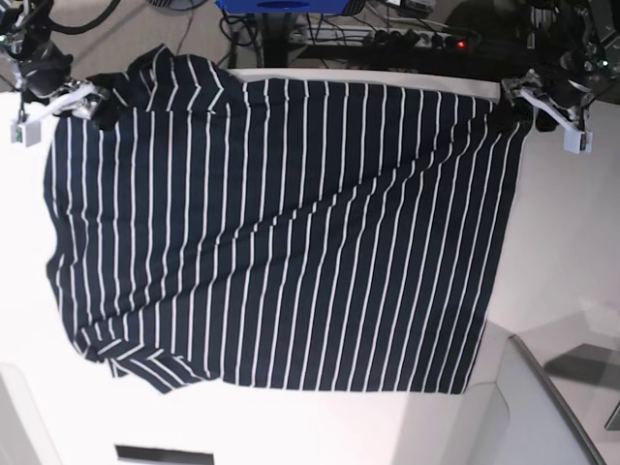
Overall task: Layout the t-shirt on the table in an organized manner, then fold the t-shirt properly
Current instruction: 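Hold both edge corners and tug them apart to tension the shirt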
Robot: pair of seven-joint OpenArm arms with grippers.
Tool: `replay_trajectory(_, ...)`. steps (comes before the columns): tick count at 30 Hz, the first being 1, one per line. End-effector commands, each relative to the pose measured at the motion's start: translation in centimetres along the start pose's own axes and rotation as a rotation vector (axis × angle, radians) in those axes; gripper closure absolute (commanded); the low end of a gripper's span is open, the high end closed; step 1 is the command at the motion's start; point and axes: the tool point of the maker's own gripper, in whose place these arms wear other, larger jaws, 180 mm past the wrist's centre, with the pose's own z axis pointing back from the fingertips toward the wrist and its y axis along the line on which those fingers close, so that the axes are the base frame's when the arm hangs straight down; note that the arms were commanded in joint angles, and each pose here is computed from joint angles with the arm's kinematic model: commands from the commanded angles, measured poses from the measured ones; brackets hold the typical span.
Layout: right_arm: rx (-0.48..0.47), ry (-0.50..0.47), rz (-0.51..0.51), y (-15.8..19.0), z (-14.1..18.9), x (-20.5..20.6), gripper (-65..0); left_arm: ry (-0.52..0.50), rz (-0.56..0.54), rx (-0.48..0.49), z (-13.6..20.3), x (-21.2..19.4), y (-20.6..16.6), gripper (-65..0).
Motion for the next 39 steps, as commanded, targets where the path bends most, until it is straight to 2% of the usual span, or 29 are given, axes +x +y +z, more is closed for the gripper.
replay_trajectory(1,0.002,-0.029,0.008,-0.2,0.4,0.8,-52.4,0.036,-0.014,0.009,0.3,-0.6,0.6,-57.3)
replay_trajectory(6,0.000,-0.028,0.007,-0.3,0.4,0.8,-52.4,0.061,0.015,0.007,0.0,-1.8,0.7,-57.1)
replay_trajectory(12,-0.001,-0.035,0.007,-0.3,0.4,0.9,-52.4,0.140,-0.018,-0.066,-1.3,-4.2,-2.0,-56.9)
replay_trajectory(16,-0.005,-0.045,0.000,-0.5,0.5,1.1,-52.4,0.167,0.009,-0.103,-2.1,-6.0,-4.0,-56.9)
replay_trajectory(20,-0.063,-0.107,-0.085,-2.7,1.4,1.9,-53.0,0.180,0.034,-0.105,-2.3,-6.8,-4.2,-56.3)
replay_trajectory(22,-0.097,-0.125,-0.140,-4.3,1.6,1.9,-53.0,0.185,0.037,-0.102,-2.3,-6.9,-3.9,-49.5)
replay_trajectory(25,-0.088,-0.110,-0.188,-5.5,1.0,0.8,-53.1,0.183,0.040,-0.096,-2.2,-6.8,-3.7,-28.8)
replay_trajectory(27,-0.052,-0.093,-0.169,-5.6,0.5,0.2,-53.1,0.183,0.040,-0.096,-2.2,-6.8,-3.7,-13.3)
replay_trajectory(29,-0.032,-0.072,-0.167,-5.6,0.3,-0.5,-52.7,0.181,0.039,-0.097,-2.3,-6.7,-3.7,-0.7)
replay_trajectory(35,-0.016,0.014,-0.180,-5.3,0.0,-2.5,-52.4,0.180,0.038,-0.097,-2.3,-6.7,-3.7,0.0)
replay_trajectory(39,0.010,0.064,-0.147,-4.5,0.2,-3.3,-52.2,0.178,0.036,-0.097,-2.3,-6.6,-3.7,0.0)
